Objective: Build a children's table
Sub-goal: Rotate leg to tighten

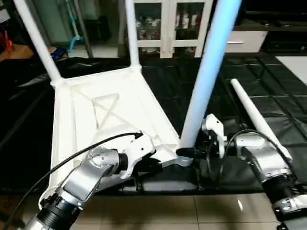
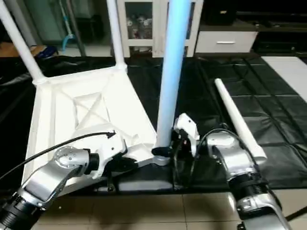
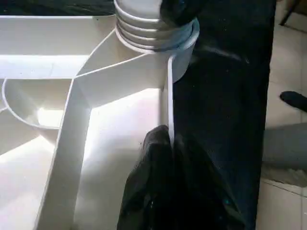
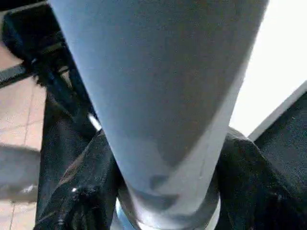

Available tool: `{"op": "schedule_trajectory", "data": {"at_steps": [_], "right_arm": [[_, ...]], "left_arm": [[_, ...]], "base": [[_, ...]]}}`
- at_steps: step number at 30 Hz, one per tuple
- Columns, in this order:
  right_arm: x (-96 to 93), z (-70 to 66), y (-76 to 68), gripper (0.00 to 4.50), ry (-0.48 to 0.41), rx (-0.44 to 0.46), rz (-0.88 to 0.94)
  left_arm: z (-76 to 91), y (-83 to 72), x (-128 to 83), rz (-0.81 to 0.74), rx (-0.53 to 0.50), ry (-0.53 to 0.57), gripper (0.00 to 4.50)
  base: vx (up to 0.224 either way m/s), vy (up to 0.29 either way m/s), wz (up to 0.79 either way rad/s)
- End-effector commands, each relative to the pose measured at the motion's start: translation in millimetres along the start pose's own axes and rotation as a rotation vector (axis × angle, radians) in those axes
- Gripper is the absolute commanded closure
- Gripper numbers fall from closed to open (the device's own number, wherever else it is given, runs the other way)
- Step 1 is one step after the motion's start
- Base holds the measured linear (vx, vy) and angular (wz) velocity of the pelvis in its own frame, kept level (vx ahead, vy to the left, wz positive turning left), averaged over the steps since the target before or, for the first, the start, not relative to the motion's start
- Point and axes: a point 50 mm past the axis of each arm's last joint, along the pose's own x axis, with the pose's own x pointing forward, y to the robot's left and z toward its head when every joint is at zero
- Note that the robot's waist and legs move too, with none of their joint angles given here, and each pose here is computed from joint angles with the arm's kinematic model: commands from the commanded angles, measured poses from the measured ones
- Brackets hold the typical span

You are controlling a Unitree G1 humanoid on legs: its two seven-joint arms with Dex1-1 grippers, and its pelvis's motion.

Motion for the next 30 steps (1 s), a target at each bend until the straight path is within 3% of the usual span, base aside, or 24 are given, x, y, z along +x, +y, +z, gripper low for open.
{"op": "schedule_trajectory", "data": {"at_steps": [1, 3, 5, 9, 10, 12, 14, 17, 18, 20, 25, 26, 30], "right_arm": [[0.6, -0.9, -13.8, 2.10, -0.017, 0.055, -0.225], [7.6, -1.1, -14.7, 2.11, -0.043, 0.095, -0.299], [28.0, -4.6, -16.9, 2.12, -0.089, 0.204, -0.553], [43.5, -7.4, -15.2, 2.12, -0.074, 0.210, -0.666], [57.0, -1.3, -12.4, 2.12, -0.097, 0.203, -0.716], [64.4, 5.8, -10.9, 2.13, -0.131, 0.210, -0.745], [77.0, 23.3, -6.4, 2.13, -0.207, 0.202, -0.758], [83.4, 38.8, -3.5, 2.14, -0.276, 0.174, -0.706], [83.5, 41.9, -2.3, 2.14, -0.294, 0.163, -0.672], [79.8, 47.3, 0.1, 1.59, -0.323, 0.139, -0.578], [63.4, 51.9, -3.1, 1.30, -0.325, 0.085, -0.490], [61.8, 52.0, -3.5, 1.03, -0.323, 0.084, -0.482], [38.5, 47.6, -9.2, 0.78, -0.234, -0.004, -0.380]], "left_arm": [[-11.7, -5.8, 14, -0.007, -0.079, 0.063, 4.50], [-10.1, 3.7, 18, 0.093, -0.118, 0.065, 4.50], [0.8, 26.4, 30, 0.352, -0.223, 0.025, 4.50], [12.1, 35.0, 38, 0.444, -0.259, -0.027, 4.50], [20.8, 41.3, 42, 0.499, -0.269, -0.062, 4.50], [26.1, 44.7, 43, 0.525, -0.267, -0.079, 4.50], [33.6, 48.6, 45, 0.554, -0.265, -0.096, 4.50], [31.3, 47.8, 45, 0.548, -0.255, -0.085, 4.50], [29.7, 47.3, 44, 0.540, -0.246, -0.080, 4.50], [24.0, 44.9, 41, 0.510, -0.240, -0.075, 4.50], [9.1, 36.9, 33, 0.413, -0.199, -0.049, 4.50], [8.3, 35.9, 32, 0.402, -0.194, -0.046, 4.50], [-2.6, 22.9, 23, 0.270, -0.165, -0.016, 4.50]], "base": [[0.000, 0.000, 0.00], [-0.030, 0.004, -0.05], [-0.073, 0.013, -0.09], [-0.066, 0.039, -0.12], [-0.097, 0.013, -0.02], [-0.065, -0.030, 0.07], [0.016, -0.103, 0.02], [0.052, -0.003, -0.23], [0.000, 0.000, 0.00], [0.000, 0.000, 0.00], [0.000, 0.000, 0.00], [0.000, 0.000, 0.00], [0.000, 0.000, 0.00]]}}
